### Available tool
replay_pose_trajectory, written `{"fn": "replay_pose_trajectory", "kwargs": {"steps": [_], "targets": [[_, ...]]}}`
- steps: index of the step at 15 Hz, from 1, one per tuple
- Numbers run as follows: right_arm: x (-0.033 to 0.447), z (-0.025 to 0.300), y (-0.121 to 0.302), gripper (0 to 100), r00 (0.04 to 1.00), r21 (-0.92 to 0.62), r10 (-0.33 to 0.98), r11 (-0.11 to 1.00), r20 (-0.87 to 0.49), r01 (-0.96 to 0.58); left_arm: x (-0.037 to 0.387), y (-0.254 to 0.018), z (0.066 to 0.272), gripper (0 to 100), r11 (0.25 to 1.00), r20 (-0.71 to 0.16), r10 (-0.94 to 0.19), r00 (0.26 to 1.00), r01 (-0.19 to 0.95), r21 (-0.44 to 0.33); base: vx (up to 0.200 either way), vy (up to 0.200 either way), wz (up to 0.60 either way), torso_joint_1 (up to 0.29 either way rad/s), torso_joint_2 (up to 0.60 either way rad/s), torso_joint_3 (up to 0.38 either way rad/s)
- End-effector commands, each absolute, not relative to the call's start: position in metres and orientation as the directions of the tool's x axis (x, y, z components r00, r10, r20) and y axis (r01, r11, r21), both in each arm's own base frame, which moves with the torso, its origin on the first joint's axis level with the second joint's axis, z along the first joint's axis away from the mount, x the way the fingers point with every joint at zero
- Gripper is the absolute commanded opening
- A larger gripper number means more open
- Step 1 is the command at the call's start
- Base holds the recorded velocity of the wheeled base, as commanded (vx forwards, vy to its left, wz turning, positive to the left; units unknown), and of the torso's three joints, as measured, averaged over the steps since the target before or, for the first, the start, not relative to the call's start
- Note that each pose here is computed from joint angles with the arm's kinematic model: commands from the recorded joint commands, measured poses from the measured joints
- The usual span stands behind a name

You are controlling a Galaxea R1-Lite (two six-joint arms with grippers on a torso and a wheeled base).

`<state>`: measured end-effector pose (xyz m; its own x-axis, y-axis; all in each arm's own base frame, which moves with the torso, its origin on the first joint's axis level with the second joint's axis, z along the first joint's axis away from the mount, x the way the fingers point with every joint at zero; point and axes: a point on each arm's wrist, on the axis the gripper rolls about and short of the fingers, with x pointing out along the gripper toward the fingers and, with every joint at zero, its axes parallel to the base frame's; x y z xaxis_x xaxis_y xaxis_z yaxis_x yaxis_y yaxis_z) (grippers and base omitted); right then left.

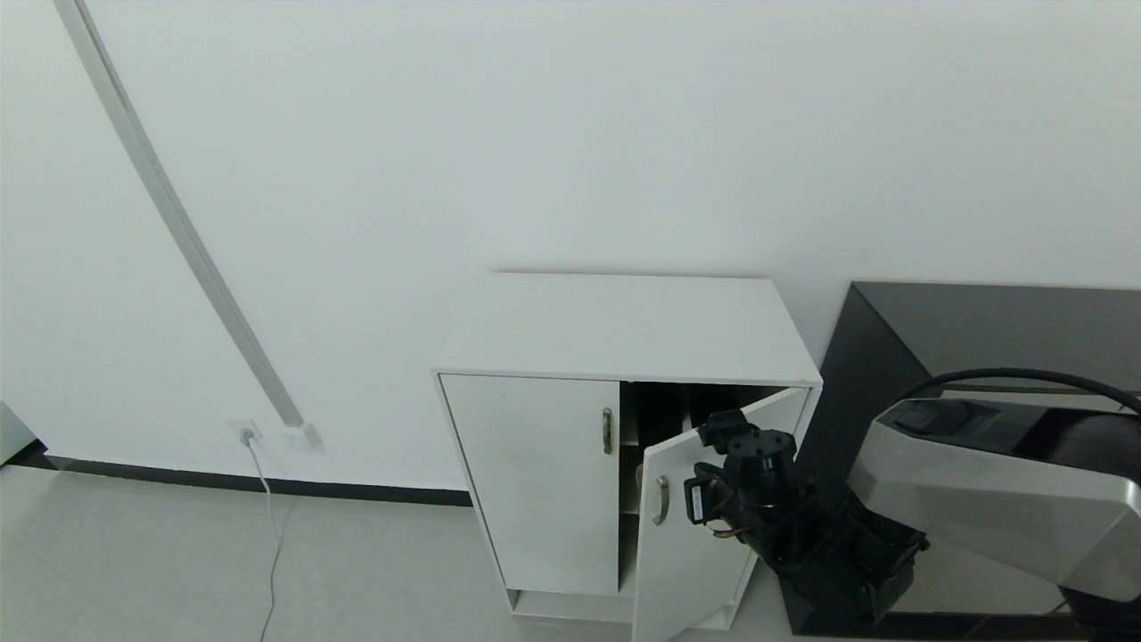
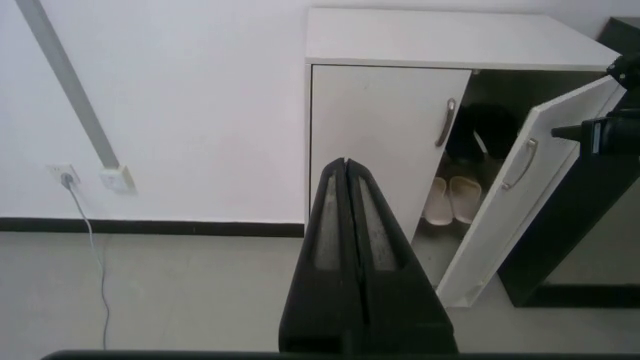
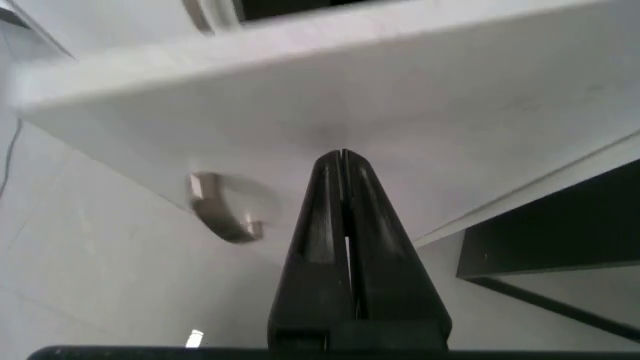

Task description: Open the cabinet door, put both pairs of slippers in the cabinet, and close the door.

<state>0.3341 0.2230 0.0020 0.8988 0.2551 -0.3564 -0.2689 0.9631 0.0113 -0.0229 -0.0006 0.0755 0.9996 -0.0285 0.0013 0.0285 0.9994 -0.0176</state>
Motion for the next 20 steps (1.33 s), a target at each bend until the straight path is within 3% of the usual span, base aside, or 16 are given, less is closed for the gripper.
{"fn": "replay_pose_trajectory", "kwargs": {"steps": [1,20], "targets": [[0.347,-0.009,0.224,0,0.9,0.008,0.238,0.968,-0.365,-0.253,-0.023,-0.001,0.075,0,0.999,0.0,-0.028,1.0,0.028,-0.018,0.0,0.0,0.0,0.0,0.0,0.0],[0.409,0.002,0.235,0,0.929,-0.008,0.2,0.977,-0.313,-0.213,-0.023,-0.001,0.075,0,0.999,0.0,-0.028,1.0,0.028,-0.018,0.0,0.0,0.0,0.0,0.0,0.0]]}}
